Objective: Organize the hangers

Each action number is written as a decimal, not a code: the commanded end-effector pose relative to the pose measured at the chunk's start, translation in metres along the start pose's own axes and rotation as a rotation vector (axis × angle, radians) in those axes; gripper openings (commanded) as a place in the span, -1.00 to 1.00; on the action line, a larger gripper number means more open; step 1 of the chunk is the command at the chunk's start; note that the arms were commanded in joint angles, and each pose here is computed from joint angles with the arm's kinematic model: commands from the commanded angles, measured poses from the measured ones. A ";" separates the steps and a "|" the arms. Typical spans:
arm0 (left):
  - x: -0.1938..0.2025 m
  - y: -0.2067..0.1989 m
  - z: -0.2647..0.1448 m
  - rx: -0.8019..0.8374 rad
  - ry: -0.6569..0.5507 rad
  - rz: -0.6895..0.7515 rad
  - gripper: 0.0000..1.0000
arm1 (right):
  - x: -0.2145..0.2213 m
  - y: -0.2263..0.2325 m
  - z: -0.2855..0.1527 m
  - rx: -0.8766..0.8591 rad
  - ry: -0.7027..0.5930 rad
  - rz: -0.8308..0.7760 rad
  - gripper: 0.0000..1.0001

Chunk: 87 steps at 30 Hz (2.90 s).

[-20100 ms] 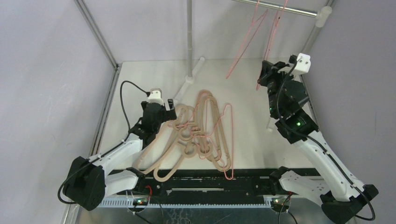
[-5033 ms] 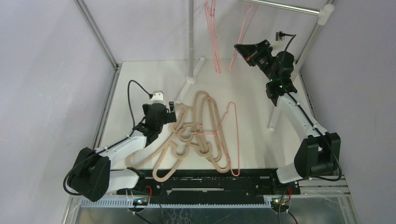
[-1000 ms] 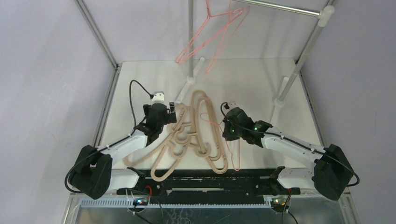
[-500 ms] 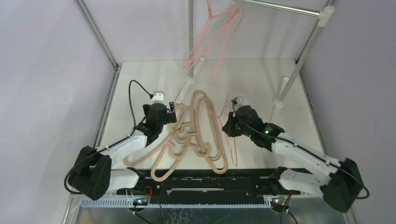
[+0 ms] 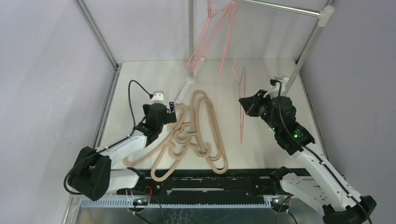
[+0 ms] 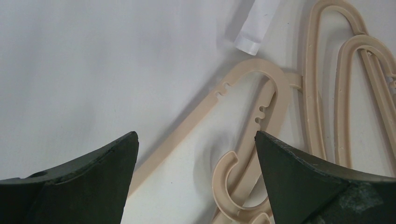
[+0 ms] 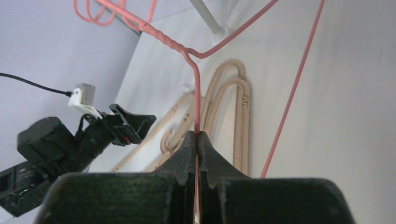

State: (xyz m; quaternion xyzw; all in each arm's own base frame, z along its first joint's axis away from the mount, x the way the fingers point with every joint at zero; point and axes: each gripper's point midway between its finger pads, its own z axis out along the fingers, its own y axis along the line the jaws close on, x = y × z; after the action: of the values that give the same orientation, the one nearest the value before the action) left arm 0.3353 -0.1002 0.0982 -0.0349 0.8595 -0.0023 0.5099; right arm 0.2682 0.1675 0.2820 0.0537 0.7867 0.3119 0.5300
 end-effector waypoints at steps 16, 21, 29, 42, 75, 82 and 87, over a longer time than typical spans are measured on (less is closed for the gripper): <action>-0.028 -0.008 -0.003 0.018 -0.075 -0.046 0.99 | -0.179 0.089 -0.027 -0.279 -0.497 0.005 -1.00; -0.030 -0.005 -0.004 0.004 -0.082 -0.038 0.99 | -0.217 0.095 -0.015 -0.295 -0.565 0.004 -1.00; -0.031 -0.002 -0.003 -0.015 -0.082 -0.023 0.99 | -0.253 0.086 0.028 -0.292 -0.612 0.066 -1.00; -0.033 0.004 -0.005 -0.039 -0.090 -0.014 0.99 | -0.253 0.054 0.093 -0.237 -0.525 0.173 -1.00; -0.037 0.009 -0.010 -0.052 -0.110 -0.019 0.99 | -0.194 0.062 0.203 -0.207 -0.198 0.195 -1.00; -0.038 0.009 -0.012 -0.051 -0.116 -0.022 0.99 | -0.185 0.081 0.225 -0.247 -0.141 0.179 -1.00; -0.039 0.009 -0.012 -0.048 -0.116 -0.025 0.99 | -0.180 0.091 0.241 -0.268 -0.095 0.155 -1.00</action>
State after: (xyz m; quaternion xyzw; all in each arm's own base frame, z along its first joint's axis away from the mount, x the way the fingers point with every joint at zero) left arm 0.3359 -0.0871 0.1149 -0.0527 0.8446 0.0215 0.5323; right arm 0.5346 0.2538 0.4190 0.0873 0.6908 0.4497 0.5594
